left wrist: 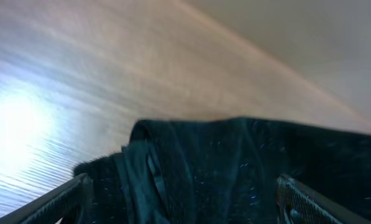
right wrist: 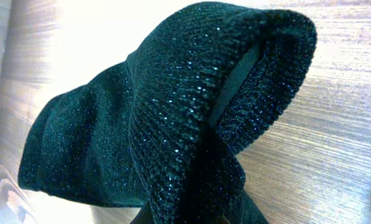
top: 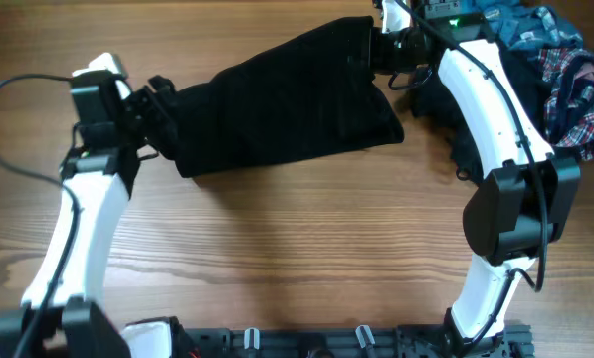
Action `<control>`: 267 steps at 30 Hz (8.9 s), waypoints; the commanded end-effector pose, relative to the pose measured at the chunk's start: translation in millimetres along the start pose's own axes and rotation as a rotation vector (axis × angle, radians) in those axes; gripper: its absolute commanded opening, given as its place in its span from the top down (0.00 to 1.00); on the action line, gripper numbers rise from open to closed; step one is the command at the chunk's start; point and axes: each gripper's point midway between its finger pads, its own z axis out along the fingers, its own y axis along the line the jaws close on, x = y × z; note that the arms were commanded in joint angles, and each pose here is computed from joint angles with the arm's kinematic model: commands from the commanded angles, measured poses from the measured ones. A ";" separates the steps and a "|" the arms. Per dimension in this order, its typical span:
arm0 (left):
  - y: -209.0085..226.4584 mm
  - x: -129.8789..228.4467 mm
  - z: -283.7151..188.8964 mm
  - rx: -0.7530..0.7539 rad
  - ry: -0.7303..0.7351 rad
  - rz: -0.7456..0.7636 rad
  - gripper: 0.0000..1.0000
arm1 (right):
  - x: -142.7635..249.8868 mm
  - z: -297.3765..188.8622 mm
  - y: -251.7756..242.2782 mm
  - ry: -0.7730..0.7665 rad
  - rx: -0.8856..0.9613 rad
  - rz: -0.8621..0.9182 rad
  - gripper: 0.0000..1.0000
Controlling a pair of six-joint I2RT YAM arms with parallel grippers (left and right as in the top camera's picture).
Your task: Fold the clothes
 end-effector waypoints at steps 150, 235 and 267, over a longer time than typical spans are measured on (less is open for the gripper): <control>-4.5 3.3 -43.5 0.089 0.127 -0.042 0.96 | 9.7 64.9 188.7 -0.068 -0.476 -0.298 0.00; 35.7 92.0 132.7 -0.073 0.241 0.029 0.96 | 24.6 129.6 44.1 -0.023 -0.350 -0.320 0.34; 40.1 100.9 130.0 -0.090 0.279 0.029 0.96 | 94.6 183.6 66.9 0.120 -0.697 -0.347 0.06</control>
